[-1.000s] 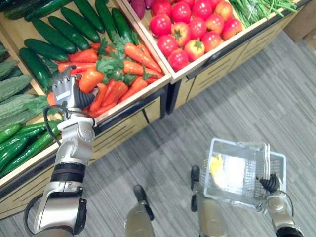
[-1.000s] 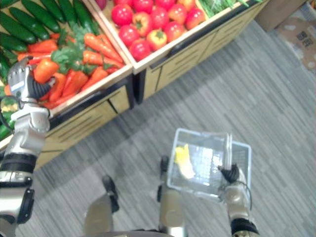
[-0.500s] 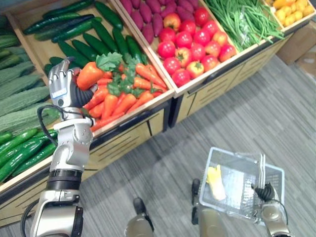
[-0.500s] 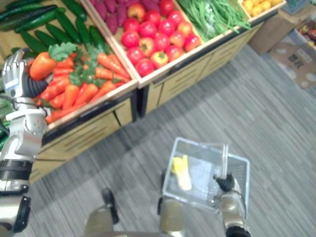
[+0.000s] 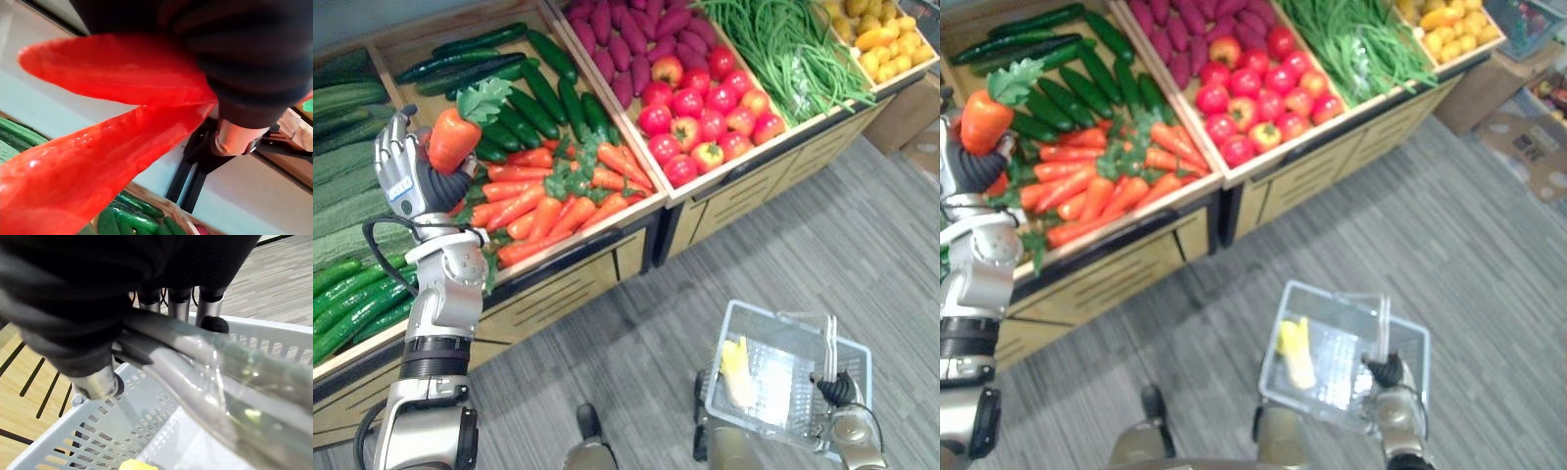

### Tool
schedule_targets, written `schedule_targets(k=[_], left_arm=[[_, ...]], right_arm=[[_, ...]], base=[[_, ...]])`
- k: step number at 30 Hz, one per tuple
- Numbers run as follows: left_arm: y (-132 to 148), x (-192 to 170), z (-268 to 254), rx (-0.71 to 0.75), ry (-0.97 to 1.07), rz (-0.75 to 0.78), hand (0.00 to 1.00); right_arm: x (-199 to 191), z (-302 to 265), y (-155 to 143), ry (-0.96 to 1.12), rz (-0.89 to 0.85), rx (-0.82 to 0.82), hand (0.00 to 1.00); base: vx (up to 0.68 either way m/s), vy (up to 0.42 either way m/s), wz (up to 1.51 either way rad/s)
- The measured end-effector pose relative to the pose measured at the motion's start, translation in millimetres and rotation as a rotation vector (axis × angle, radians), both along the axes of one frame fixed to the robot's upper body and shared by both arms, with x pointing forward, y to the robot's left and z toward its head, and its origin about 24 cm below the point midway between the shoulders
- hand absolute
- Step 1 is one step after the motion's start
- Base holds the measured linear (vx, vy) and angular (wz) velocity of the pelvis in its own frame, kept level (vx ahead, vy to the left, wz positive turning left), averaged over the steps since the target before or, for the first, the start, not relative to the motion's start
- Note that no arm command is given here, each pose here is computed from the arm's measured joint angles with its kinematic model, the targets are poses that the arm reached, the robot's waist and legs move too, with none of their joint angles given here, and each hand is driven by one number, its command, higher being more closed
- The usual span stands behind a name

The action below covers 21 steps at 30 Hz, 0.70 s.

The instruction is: Pick vegetable in the basket

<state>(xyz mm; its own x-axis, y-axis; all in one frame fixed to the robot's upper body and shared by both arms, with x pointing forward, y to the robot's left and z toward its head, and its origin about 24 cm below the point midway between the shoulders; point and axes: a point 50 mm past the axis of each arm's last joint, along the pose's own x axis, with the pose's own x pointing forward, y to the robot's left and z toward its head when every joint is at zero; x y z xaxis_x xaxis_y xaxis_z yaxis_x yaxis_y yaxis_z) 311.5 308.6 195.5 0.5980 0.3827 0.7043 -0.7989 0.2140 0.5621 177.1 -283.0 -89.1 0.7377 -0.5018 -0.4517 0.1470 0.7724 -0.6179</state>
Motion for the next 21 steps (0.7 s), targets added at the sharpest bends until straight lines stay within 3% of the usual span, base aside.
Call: schedule_targets(k=[8,21], left_arm=[[14.9,5.8,-22.5,-0.027,0.123,0.072,1.00],[25.8,7.1,-18.7,-0.194,0.053,0.092,1.00]], right_arm=[[0.2,-0.2,0.6,0.002,0.006,-0.002,1.00],[-1.5,-0.9,1.3,0.011,0.021,-0.011,1.00]], base=[[-0.02,0.003,-0.05],[0.00,0.008,-0.03]])
